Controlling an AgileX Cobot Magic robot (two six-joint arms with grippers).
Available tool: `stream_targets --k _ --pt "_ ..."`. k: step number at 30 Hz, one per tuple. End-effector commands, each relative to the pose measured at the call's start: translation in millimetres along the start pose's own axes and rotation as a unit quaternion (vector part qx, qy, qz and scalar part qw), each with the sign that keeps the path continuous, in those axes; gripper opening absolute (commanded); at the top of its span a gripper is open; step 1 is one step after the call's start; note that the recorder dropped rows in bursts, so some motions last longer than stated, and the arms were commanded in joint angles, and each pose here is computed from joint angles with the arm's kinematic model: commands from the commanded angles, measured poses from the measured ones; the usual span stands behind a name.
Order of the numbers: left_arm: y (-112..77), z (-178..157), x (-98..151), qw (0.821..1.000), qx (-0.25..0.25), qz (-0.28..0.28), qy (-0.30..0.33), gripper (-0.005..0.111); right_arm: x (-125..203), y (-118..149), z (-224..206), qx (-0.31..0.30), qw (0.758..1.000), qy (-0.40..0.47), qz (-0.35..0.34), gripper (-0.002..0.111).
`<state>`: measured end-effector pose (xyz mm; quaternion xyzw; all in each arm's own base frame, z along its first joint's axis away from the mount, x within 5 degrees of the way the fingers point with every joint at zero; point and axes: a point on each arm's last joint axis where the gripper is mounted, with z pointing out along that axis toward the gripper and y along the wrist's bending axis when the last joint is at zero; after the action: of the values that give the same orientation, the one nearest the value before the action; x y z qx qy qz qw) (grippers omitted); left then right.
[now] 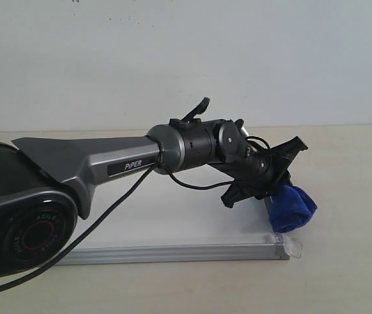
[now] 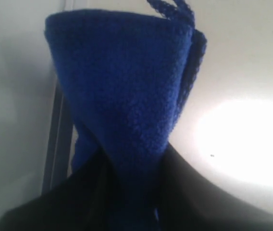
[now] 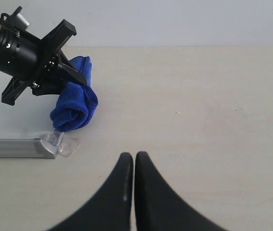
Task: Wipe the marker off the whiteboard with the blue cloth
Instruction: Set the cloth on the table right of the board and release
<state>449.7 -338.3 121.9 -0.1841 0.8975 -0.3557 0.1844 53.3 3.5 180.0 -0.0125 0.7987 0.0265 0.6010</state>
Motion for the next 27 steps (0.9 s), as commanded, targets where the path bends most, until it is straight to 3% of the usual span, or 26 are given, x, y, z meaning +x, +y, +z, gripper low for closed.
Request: stream_targets --k 1,10,11,13,14,16,27 --pt "-4.1 -1.0 2.2 1.000 0.010 -0.003 0.002 0.004 -0.9 -0.5 -0.5 0.004 1.000 -0.005 -0.002 0.001" --pt "-4.1 -1.1 2.4 1.000 0.010 0.009 0.002 0.007 -0.9 -0.5 -0.5 0.004 1.000 -0.005 -0.002 0.001" --pt "-4.1 -1.1 2.4 1.000 0.010 0.009 0.002 0.011 -0.9 -0.5 -0.5 0.004 1.000 -0.005 -0.002 0.001" --pt "-4.0 -1.0 2.5 1.000 0.010 0.011 0.003 0.028 -0.9 -0.5 -0.5 0.004 1.000 -0.005 -0.002 0.001" --pt "-4.0 -1.0 2.5 1.000 0.010 0.011 0.003 0.042 -0.9 -0.5 -0.5 0.004 1.000 -0.005 -0.002 0.001" --pt "-4.0 -1.0 2.5 1.000 0.010 0.011 0.003 0.053 -0.9 -0.5 -0.5 0.004 1.000 -0.005 -0.002 0.001" --pt "-6.1 -9.3 -2.2 0.999 0.001 0.032 0.012 0.055 -0.9 -0.5 -0.5 0.004 1.000 -0.005 -0.002 0.001"
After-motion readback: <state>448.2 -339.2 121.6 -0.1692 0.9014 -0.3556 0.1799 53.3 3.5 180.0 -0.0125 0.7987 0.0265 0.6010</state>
